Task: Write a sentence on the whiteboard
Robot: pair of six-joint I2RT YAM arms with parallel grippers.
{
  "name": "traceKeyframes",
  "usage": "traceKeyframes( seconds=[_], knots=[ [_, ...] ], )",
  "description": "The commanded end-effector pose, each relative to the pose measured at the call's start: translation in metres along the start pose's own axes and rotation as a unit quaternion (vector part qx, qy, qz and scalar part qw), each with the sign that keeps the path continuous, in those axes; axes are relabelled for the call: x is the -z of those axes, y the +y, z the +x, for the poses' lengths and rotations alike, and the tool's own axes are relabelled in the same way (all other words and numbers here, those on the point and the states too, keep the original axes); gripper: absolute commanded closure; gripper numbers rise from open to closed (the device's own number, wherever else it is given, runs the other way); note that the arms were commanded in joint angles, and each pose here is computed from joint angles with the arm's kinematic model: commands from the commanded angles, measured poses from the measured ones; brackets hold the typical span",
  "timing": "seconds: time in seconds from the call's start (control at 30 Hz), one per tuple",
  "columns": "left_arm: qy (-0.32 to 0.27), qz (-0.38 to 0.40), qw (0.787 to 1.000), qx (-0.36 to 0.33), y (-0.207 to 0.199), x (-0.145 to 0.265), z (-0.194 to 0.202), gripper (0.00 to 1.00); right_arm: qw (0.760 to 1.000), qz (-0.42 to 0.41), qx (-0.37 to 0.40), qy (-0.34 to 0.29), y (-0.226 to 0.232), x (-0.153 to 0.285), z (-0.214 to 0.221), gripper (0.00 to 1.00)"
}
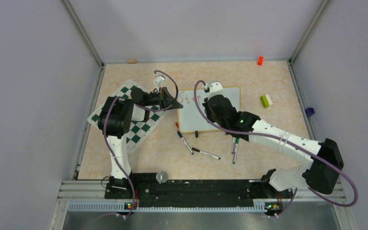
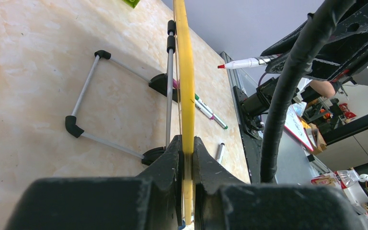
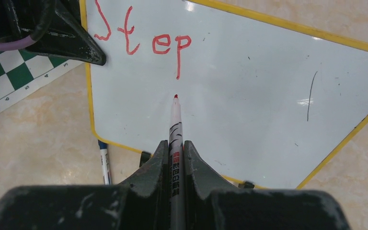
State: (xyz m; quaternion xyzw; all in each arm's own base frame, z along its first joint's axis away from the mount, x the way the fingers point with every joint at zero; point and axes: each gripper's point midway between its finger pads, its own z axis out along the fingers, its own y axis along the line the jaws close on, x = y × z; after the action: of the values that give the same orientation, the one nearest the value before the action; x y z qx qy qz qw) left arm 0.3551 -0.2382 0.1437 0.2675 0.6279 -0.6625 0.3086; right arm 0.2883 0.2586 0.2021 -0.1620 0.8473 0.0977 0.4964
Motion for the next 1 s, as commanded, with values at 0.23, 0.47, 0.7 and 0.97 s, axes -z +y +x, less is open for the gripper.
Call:
traceKeyframes(
  seconds=[0.23,0.47,0.7,0.97],
  knots=[
    [-0.007,0.016,0.997,-0.075,-0.017,-0.003,-0.018,1.00,0.999,-0.009,-0.010,-0.041,0.000,0.010,-0.012,1.00],
    [-0.007,0.016,0.997,-0.076,-0.017,-0.003,-0.018,1.00,0.998,-0.050,-0.003,-0.026,0.017,0.009,-0.011,1.00],
    [-0.007,0.016,0.997,-0.077,-0.017,-0.003,-0.018,1.00,0.997,-0.074,0.005,-0.014,0.033,-0.001,-0.009,1.00],
    [-0.007,0.016,0.997,-0.077,-0.017,-0.003,-0.018,1.00,0.998,-0.049,0.030,-0.011,0.031,-0.008,-0.011,1.00]
  ],
)
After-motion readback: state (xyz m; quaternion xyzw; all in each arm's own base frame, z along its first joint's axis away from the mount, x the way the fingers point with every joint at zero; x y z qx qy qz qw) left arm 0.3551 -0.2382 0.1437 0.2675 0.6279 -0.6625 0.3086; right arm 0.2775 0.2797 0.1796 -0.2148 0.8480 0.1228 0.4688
